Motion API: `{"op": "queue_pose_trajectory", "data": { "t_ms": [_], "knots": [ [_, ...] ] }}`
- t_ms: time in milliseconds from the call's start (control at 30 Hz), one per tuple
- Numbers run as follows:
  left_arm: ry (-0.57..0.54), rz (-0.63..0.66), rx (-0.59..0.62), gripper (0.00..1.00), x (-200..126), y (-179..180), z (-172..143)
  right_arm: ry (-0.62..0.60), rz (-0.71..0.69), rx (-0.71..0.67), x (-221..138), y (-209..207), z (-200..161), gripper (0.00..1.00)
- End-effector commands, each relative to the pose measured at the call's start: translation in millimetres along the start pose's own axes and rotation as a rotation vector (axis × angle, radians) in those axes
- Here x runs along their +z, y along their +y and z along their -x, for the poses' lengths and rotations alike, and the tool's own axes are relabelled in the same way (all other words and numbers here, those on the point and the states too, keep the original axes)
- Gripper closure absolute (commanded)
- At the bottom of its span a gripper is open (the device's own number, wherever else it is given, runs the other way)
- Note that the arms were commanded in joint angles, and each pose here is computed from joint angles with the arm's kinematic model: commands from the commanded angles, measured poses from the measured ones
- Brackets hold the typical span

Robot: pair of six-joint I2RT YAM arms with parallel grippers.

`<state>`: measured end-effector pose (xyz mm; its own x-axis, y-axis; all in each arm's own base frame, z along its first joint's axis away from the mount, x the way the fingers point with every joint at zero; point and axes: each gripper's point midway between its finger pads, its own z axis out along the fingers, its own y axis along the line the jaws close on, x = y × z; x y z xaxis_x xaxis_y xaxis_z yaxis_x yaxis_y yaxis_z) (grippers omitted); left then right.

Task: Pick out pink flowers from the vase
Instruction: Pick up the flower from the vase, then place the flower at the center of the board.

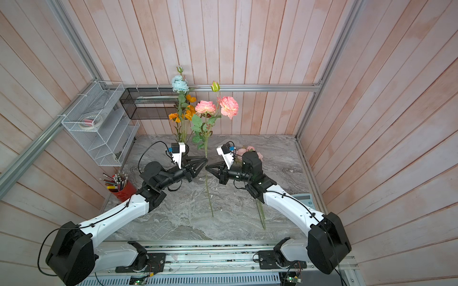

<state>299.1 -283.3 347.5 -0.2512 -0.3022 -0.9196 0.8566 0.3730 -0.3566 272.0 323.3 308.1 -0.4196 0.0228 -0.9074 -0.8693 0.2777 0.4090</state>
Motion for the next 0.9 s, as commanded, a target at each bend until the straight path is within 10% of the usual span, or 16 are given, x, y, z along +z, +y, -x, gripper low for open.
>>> {"op": "queue_pose_trajectory", "data": {
  "t_ms": [0,33,867],
  "knots": [
    [-0.011,-0.011,0.035,0.15,-1.8,-7.2,8.0,-0.033,-0.083,-0.010,-14.1,-11.1,16.1,1.00],
    [-0.009,-0.006,0.042,0.00,-2.1,-6.8,8.5,-0.032,-0.098,-0.003,-17.6,-14.3,16.3,1.00],
    [0.332,0.412,0.309,0.00,-53.7,40.1,-79.9,0.379,-0.791,0.368,-145.8,-180.1,-96.6,1.00]
  ]
}}
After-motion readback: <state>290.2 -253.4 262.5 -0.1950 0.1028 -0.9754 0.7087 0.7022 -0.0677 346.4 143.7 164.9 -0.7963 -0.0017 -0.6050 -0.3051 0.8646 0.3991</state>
